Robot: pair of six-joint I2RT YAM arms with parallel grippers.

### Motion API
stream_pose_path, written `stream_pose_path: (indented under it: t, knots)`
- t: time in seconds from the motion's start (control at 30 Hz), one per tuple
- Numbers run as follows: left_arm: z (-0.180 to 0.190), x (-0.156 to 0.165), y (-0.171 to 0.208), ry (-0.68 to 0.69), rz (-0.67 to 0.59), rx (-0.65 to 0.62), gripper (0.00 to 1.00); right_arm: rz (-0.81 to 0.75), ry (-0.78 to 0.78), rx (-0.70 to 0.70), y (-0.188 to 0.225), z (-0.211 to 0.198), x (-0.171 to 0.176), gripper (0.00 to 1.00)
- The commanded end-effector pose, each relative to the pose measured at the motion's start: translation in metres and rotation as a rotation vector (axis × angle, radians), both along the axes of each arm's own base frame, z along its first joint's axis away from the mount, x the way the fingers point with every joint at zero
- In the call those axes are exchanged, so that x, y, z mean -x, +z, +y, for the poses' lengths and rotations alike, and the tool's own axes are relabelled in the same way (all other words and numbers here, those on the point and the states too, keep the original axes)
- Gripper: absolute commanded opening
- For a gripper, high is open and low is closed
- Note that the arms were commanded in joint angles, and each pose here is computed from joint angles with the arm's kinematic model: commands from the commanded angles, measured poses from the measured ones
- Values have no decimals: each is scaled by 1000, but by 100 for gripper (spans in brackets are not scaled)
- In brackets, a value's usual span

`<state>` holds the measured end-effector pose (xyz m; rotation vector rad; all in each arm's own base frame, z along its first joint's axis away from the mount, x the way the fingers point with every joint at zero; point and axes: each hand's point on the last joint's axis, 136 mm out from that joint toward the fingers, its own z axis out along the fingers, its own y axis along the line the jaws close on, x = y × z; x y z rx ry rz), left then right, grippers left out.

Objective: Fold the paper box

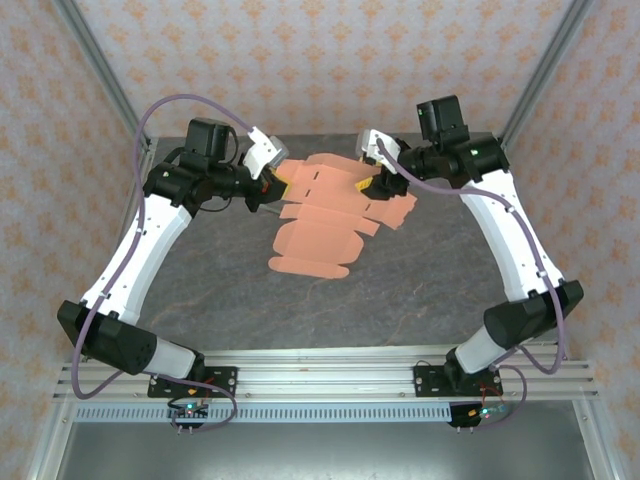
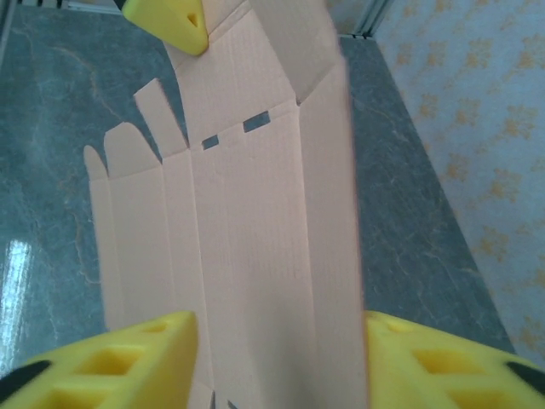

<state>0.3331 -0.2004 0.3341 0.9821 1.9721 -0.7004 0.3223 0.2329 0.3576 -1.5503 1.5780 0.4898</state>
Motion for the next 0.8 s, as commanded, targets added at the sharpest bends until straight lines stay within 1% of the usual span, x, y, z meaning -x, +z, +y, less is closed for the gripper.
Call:
stream_pose_path:
  t: [0.0,0.03,0.07,0.1,0.2,0.27,0.5,0.63,0.7,0.77]
  knots:
    - [-5,4,10,-34,-21,7,0,31,72,-18,6,6,10,36]
    - [-5,4,10,-34,-21,7,0,35,66,-10,4,6,7,29]
    - [-5,4,10,-33,-22,8,0,37,61,-4,2,6,5,24]
    - [-5,4,10,-34,-24,9,0,40,51,3,-1,6,1,23]
    - [-6,4,12,-36,-28,16,0,41,41,14,-6,6,-3,27]
    - [-7,4,11,-38,-28,18,0,35,30,19,-8,6,-7,26]
    - [-7,2,10,-34,-24,19,0,6,-19,46,-11,5,-17,9]
    - [-7,-4,11,4,-5,38,0,-61,-102,103,-17,3,-30,0]
    - [-6,-12,13,58,27,62,0,-131,-168,138,-19,1,-39,0]
    - [-8,-16,13,83,76,87,0,-228,-238,165,-18,-1,-48,0]
